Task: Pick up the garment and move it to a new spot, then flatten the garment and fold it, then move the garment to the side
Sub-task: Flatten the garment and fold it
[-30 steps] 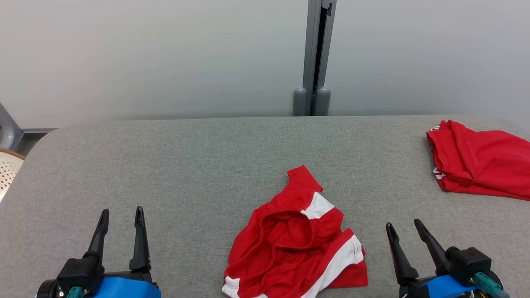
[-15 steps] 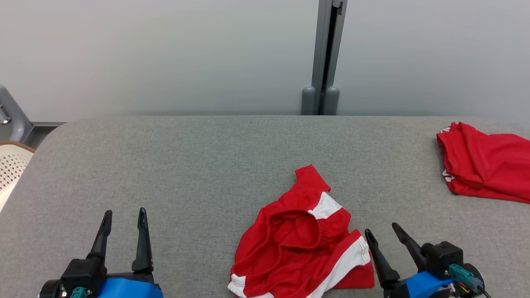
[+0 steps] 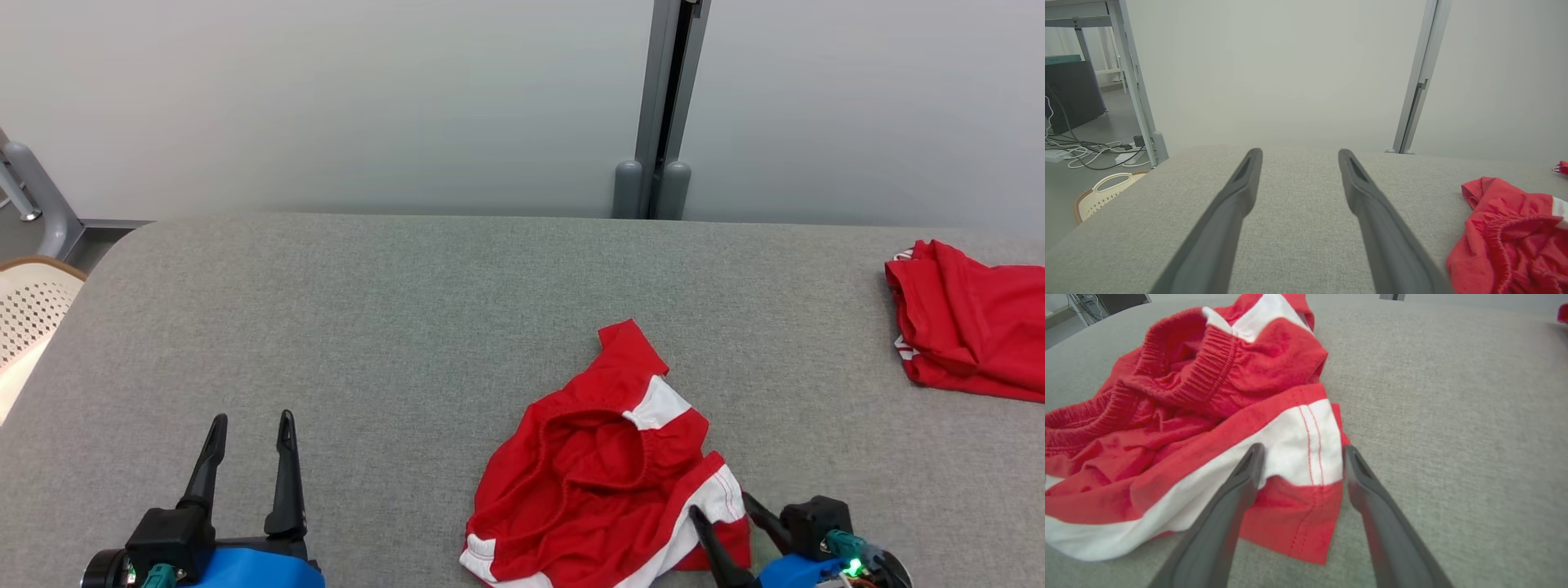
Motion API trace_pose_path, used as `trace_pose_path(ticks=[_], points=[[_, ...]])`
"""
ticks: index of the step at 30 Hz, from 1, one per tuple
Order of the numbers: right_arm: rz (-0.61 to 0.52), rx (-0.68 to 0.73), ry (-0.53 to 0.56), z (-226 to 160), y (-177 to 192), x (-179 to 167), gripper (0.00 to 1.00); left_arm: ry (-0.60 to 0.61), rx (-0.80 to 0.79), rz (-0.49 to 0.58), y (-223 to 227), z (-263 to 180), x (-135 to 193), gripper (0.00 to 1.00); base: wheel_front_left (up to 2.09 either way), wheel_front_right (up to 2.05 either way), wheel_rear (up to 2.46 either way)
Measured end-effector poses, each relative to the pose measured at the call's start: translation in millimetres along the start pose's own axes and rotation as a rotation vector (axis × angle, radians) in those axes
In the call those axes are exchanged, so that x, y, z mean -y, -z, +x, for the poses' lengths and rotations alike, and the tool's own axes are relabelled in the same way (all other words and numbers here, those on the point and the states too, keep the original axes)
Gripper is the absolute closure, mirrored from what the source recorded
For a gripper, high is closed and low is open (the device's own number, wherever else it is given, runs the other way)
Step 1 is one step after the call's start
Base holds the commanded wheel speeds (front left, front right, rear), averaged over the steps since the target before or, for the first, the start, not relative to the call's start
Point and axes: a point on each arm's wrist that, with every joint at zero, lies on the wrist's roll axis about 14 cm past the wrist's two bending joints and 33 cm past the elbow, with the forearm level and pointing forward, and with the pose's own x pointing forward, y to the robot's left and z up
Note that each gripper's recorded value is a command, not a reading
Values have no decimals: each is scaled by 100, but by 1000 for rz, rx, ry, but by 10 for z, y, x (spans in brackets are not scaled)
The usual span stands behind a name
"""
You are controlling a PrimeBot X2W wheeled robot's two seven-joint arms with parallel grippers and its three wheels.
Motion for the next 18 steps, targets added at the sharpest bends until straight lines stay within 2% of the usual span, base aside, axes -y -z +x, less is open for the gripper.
trace_pose_path(ticks=[2,3,9,18], points=[[9,-18,-9,21,51,-35,60,1,-4,-2,11,4,3,0,0,0,0],[13,-24,-13,31,70,-57,100,2,-5,-2,16,8,7,0,0,0,0],[25,2,2,75,-9,13,100,12,-5,-7,17,40,40,0,0,0,0],[51,107,133,-151,-229,538,100,17,13,-13,-37,49,62,0,0,0,0]])
